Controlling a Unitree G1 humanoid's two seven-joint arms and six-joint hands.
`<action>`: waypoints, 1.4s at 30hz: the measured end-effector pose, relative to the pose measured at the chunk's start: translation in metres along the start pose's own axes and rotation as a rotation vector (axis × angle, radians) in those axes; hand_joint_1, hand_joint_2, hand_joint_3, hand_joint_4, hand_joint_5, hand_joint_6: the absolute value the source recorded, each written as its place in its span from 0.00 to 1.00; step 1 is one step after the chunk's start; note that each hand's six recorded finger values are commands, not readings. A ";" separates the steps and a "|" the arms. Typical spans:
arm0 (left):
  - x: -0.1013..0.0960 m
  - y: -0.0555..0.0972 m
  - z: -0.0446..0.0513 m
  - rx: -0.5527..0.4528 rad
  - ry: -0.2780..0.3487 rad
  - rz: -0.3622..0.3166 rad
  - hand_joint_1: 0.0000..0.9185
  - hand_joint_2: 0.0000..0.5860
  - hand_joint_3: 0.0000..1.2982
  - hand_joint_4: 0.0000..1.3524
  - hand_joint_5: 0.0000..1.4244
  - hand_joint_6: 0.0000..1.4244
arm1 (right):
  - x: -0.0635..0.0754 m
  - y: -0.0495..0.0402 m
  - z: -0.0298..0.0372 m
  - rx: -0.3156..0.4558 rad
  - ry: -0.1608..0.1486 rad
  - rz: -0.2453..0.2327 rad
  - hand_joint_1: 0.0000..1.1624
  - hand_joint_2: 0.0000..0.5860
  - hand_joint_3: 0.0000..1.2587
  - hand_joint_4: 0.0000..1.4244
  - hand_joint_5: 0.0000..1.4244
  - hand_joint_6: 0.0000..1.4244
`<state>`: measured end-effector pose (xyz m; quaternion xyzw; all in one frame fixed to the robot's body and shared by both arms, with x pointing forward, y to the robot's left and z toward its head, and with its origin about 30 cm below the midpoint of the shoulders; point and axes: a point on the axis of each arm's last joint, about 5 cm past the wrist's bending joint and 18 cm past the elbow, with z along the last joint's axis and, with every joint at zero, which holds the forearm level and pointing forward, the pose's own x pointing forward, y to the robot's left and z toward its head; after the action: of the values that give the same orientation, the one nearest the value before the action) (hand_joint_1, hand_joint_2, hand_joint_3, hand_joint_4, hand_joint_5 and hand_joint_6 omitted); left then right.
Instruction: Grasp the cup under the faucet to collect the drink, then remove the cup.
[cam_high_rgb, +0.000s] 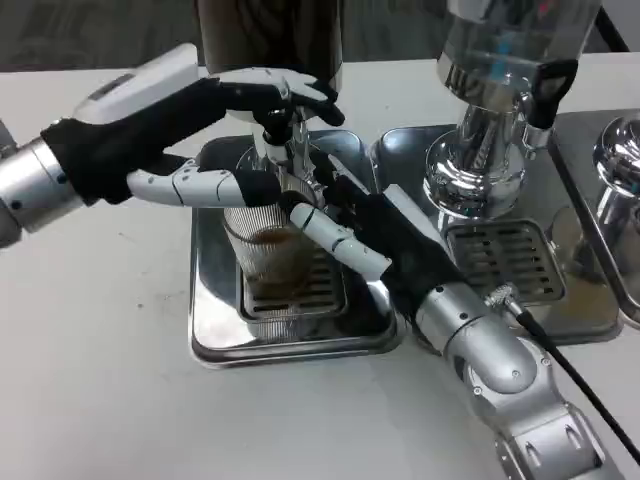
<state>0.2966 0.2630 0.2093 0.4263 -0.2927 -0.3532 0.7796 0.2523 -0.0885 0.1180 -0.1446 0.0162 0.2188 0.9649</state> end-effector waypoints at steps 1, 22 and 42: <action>0.000 0.000 0.0000 0.000 0.000 0.001 0.00 0.18 0.26 0.14 0.10 0.13 | 0.000 0.0000 -0.0006 0.001 0.002 0.000 0.23 0.40 0.00 0.00 0.00 0.00; -0.017 0.000 -0.0073 -0.140 0.060 0.143 0.00 0.17 0.25 0.13 0.10 0.15 | 0.004 -0.0017 -0.0014 0.021 -0.006 0.000 0.22 0.42 0.00 0.00 0.00 0.00; -0.046 -0.006 -0.0067 -0.195 0.071 0.277 0.00 0.16 0.24 0.13 0.10 0.16 | 0.008 -0.0032 -0.0050 0.017 -0.016 0.003 0.24 0.41 0.00 0.00 0.00 0.00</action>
<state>0.2733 0.3000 0.1935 0.3165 -0.2855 -0.2536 0.8683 0.2610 -0.0893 0.1133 -0.1346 0.0107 0.2212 0.9658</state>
